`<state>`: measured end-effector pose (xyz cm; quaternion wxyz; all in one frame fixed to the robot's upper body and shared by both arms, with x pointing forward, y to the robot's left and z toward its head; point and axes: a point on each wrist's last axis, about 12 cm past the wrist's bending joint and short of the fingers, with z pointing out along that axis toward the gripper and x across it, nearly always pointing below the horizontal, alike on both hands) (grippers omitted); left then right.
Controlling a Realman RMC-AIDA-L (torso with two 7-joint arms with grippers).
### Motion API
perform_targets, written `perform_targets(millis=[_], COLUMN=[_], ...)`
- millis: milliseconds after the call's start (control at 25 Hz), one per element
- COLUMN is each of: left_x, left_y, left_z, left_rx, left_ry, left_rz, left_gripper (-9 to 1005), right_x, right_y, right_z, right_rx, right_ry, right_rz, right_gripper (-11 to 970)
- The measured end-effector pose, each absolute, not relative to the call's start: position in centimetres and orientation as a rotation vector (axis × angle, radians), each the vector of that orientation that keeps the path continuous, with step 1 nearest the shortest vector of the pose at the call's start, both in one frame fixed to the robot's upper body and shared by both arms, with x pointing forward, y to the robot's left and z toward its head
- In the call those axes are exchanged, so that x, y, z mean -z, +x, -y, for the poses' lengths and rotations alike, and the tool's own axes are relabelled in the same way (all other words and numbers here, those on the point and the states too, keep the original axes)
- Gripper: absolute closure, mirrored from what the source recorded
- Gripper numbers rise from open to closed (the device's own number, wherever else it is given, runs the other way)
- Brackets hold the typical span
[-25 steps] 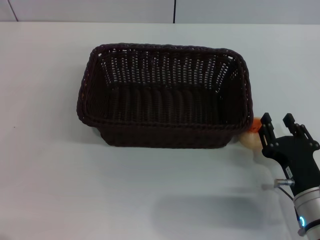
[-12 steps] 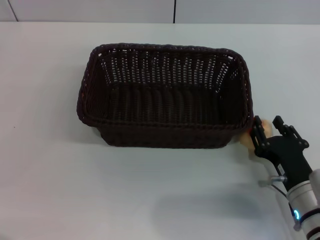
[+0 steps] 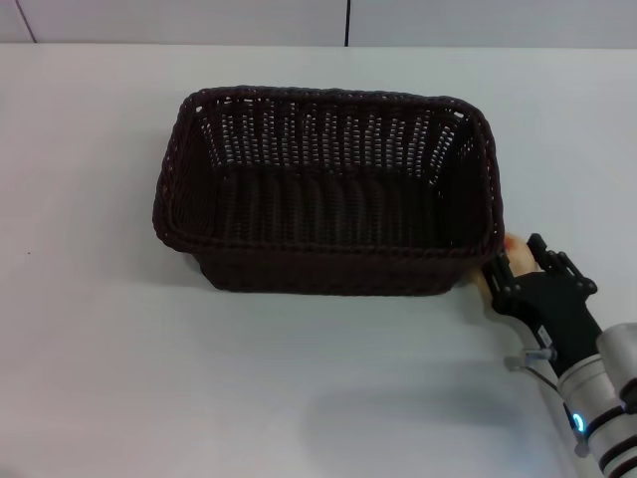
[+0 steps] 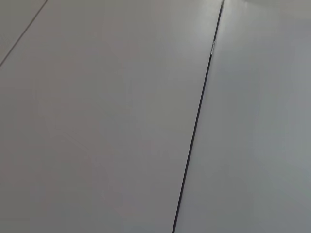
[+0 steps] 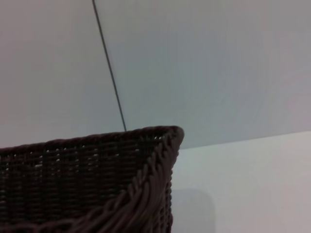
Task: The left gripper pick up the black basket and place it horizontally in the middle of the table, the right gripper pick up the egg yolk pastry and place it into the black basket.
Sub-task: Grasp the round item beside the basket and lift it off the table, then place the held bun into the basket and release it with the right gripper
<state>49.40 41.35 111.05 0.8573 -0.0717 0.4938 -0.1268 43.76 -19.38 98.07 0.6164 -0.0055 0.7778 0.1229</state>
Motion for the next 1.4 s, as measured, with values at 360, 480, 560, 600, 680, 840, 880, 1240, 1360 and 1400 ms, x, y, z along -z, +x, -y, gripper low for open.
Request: perform_targets(millis=[360, 480, 560, 600, 680, 840, 880, 1240, 1360, 1400], left_x=[-111.2, -111.2, -111.2, -111.2, -111.2, -111.2, -111.2, -111.2, -111.2, -111.1], left_y=[49.6, 49.6, 49.6, 49.6, 49.6, 49.6, 49.6, 49.6, 49.6, 49.6], left_z=[-41.3, -41.3, -41.3, -41.3, -41.3, -41.3, -41.3, -41.3, -41.3, -41.3], left_rx=[0.268, 0.267, 0.267, 0.266, 0.266, 0.266, 0.266, 0.267, 0.269, 0.269], left_ry=[-0.146, -0.145, -0.145, -0.145, -0.145, -0.145, -0.145, -0.145, -0.145, -0.146], left_rz=[-1.033, -1.033, -1.033, -1.033, -1.033, -1.033, -1.033, -1.034, -1.035, -1.036], left_gripper=[577, 577, 577, 577, 577, 577, 577, 577, 577, 577], right_x=[-98.2, -98.3, -98.3, -98.5, -98.8, -99.3, -99.6, -102.9, -103.7, -104.4], right_y=[43.9, 43.9, 43.9, 43.8, 43.6, 43.4, 43.2, 43.8, 44.0, 44.4], right_z=[19.2, 19.3, 19.4, 19.5, 19.9, 20.9, 21.5, 22.8, 22.0, 21.1], right_rx=[-0.288, -0.282, -0.277, -0.270, -0.250, -0.204, -0.176, -0.011, -0.008, -0.030], right_ry=[-0.014, -0.014, -0.010, 0.002, 0.031, 0.101, 0.136, 0.108, 0.061, 0.005], right_rz=[-1.786, -1.781, -1.773, -1.753, -1.722, -1.667, -1.630, -1.361, -1.318, -1.278], right_gripper=[655, 740, 796, 800, 810, 828, 832, 894, 900, 901])
